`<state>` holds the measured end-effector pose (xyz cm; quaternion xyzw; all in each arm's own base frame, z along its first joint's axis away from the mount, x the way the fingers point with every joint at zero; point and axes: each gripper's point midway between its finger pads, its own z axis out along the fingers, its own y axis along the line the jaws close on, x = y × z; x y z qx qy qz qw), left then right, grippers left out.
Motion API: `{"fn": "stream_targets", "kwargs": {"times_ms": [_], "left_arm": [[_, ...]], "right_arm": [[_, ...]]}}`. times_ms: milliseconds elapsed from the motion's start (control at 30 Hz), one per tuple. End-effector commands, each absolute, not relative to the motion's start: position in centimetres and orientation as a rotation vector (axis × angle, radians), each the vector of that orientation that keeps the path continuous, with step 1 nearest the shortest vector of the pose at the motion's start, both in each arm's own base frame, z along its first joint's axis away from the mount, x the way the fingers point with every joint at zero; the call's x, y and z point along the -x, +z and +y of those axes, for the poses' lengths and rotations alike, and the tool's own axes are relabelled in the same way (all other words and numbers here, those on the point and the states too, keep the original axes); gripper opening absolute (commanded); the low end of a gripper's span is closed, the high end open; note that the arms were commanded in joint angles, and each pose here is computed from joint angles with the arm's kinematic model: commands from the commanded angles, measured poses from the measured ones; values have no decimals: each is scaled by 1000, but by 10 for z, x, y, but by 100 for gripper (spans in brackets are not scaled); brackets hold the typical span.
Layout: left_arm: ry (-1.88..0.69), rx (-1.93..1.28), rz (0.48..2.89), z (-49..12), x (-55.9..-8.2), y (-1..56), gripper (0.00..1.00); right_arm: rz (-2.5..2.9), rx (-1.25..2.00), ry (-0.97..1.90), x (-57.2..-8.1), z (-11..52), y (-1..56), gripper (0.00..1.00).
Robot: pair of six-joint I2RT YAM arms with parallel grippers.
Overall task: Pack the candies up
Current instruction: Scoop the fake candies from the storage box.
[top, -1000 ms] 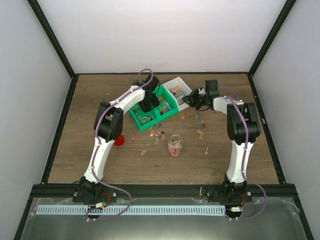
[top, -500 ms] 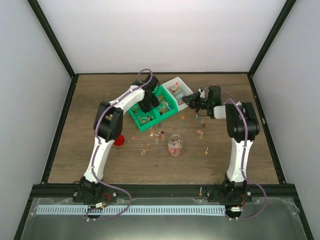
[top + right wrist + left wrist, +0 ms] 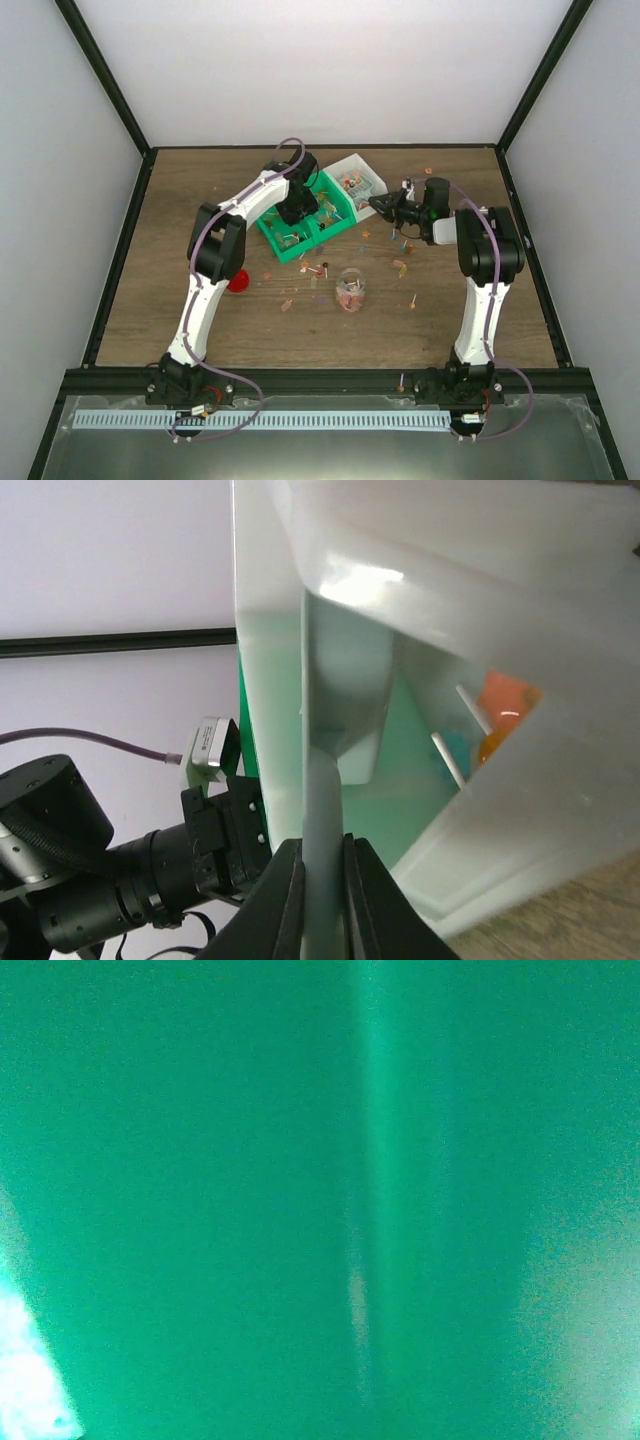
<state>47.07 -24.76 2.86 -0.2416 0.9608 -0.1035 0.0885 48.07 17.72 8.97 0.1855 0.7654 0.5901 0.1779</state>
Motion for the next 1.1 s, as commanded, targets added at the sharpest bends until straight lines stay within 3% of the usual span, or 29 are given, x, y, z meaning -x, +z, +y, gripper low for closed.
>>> {"fn": "stream_targets", "kwargs": {"times_ms": [0, 400, 1067], "left_arm": [[-322, 737, 2889, -254, -466, 14, 46], [-334, 719, 2854, -252, -467, 29, 47], [-352, 631, 2792, -247, -471, 71, 62]], "right_arm": [[2176, -284, 1818, -445, 196, 121, 1], [2098, -285, 1774, -440, 164, 157, 1], [2102, -207, 1765, -382, 161, 212, 1]]}}
